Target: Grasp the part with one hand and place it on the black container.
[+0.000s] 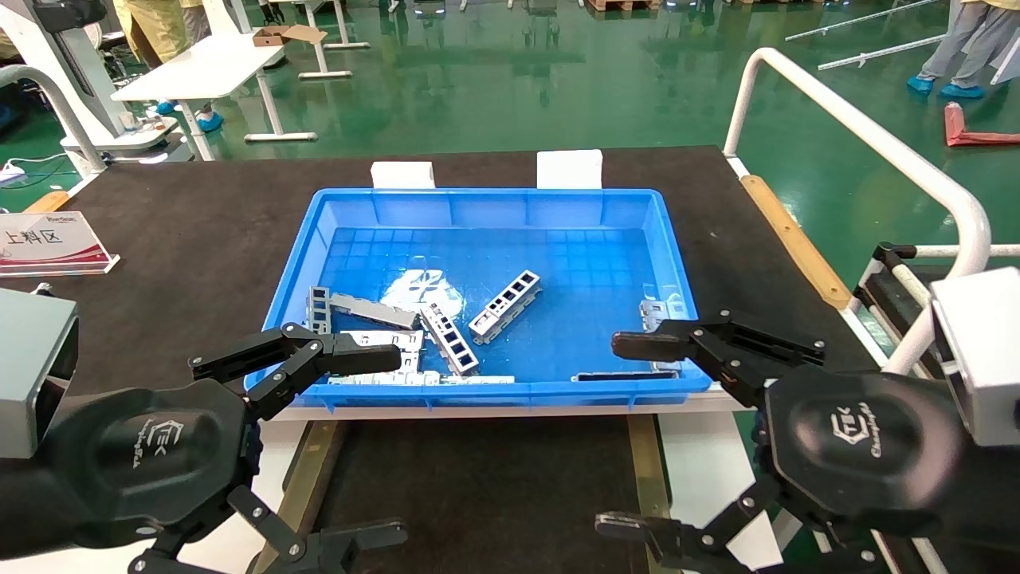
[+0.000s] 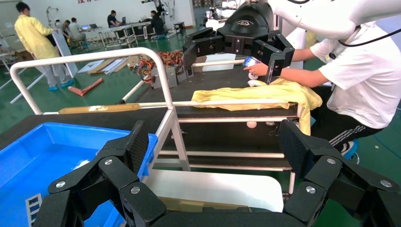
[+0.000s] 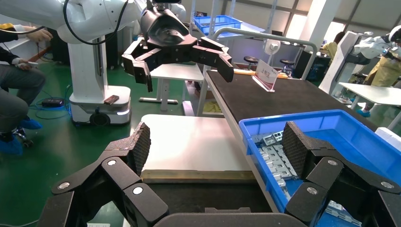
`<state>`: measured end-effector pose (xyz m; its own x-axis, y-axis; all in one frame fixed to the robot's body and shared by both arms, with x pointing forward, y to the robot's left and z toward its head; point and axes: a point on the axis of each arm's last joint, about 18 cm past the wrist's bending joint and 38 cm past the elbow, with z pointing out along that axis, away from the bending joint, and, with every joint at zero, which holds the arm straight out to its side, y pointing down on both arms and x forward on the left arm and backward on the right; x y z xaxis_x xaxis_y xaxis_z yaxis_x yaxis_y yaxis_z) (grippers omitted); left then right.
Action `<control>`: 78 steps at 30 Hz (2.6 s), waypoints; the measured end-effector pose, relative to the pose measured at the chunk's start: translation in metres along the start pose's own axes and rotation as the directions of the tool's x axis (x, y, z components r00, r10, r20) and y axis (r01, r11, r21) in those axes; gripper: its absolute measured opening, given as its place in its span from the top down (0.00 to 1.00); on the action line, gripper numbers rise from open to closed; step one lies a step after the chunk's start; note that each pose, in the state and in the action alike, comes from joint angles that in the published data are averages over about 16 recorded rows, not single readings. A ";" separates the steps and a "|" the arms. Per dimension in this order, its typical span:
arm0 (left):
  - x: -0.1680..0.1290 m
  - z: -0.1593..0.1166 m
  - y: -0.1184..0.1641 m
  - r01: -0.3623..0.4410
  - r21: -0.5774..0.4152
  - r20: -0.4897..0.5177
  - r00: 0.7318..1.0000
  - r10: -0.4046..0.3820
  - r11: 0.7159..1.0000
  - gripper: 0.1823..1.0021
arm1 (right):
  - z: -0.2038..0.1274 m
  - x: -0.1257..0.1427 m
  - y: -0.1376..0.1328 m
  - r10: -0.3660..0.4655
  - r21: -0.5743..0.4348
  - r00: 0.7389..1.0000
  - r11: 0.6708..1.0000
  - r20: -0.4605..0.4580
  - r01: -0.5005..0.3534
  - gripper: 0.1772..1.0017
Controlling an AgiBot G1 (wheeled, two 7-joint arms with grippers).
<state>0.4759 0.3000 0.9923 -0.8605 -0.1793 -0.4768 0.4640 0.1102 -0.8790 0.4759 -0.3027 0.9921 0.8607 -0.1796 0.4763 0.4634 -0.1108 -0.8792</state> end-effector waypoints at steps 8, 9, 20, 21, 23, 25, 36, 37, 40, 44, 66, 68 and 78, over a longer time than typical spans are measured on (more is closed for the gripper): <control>0.000 0.000 0.000 0.000 0.000 0.000 1.000 0.000 1.000 0.00 | 0.000 0.000 0.000 0.000 0.000 1.000 1.000 0.000 0.000 0.00; 0.000 0.000 0.000 0.000 0.000 0.000 1.000 0.000 1.000 0.00 | 0.000 0.000 0.000 0.000 0.000 1.000 1.000 0.000 0.000 0.00; -0.003 0.001 0.002 -0.001 -0.005 0.008 1.000 0.001 1.000 0.00 | 0.000 0.000 0.000 0.000 0.000 1.000 1.000 0.000 0.000 0.00; -0.004 0.002 0.002 -0.002 -0.006 0.009 1.000 0.002 1.000 0.00 | 0.000 0.000 0.000 0.000 0.000 1.000 1.000 0.000 0.000 0.00; -0.005 0.002 0.003 -0.004 -0.009 0.013 1.000 0.004 1.000 0.00 | 0.000 0.000 0.000 0.000 0.000 1.000 1.000 0.000 0.000 0.00; -0.007 0.003 0.004 -0.007 -0.013 0.019 1.000 0.007 1.000 0.00 | 0.000 0.000 0.000 0.000 0.000 1.000 1.000 0.000 0.000 0.00; -0.028 0.014 0.014 -0.023 -0.049 0.061 0.998 0.026 0.999 0.00 | 0.000 0.000 0.000 0.000 0.000 1.000 1.000 0.000 0.000 0.00; -0.031 0.015 0.015 -0.022 -0.053 0.066 0.998 0.026 0.998 0.00 | 0.000 0.000 0.000 0.000 0.000 1.000 1.000 0.000 0.000 0.00; -0.041 0.021 0.020 -0.016 -0.066 0.081 0.997 0.021 0.998 0.00 | 0.000 0.000 0.000 0.000 0.000 1.000 1.000 0.000 0.000 0.00; -0.055 0.031 0.029 -0.002 -0.085 0.103 0.995 0.011 0.996 0.00 | 0.000 0.000 0.000 0.000 0.000 1.000 1.000 0.000 0.000 0.00; -0.147 0.101 0.083 0.103 -0.193 0.277 0.960 -0.046 0.976 0.00 | 0.000 0.000 0.000 0.000 0.000 1.000 1.000 0.000 0.000 0.00; -0.156 0.110 0.088 0.112 -0.204 0.300 0.953 -0.047 0.973 0.00 | 0.000 0.000 0.000 0.000 0.000 1.000 1.000 0.000 0.000 0.00; -0.194 0.154 0.107 0.163 -0.250 0.408 0.912 -0.049 0.954 0.00 | 0.000 0.000 0.000 0.000 0.000 1.000 1.000 0.000 0.000 0.00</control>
<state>0.7248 0.1956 0.9884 -0.7218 -0.5674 -0.3963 0.2500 0.3202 -0.9138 0.4760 -0.3028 0.9921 0.8607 -0.1795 0.4764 0.4635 -0.1107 -0.8792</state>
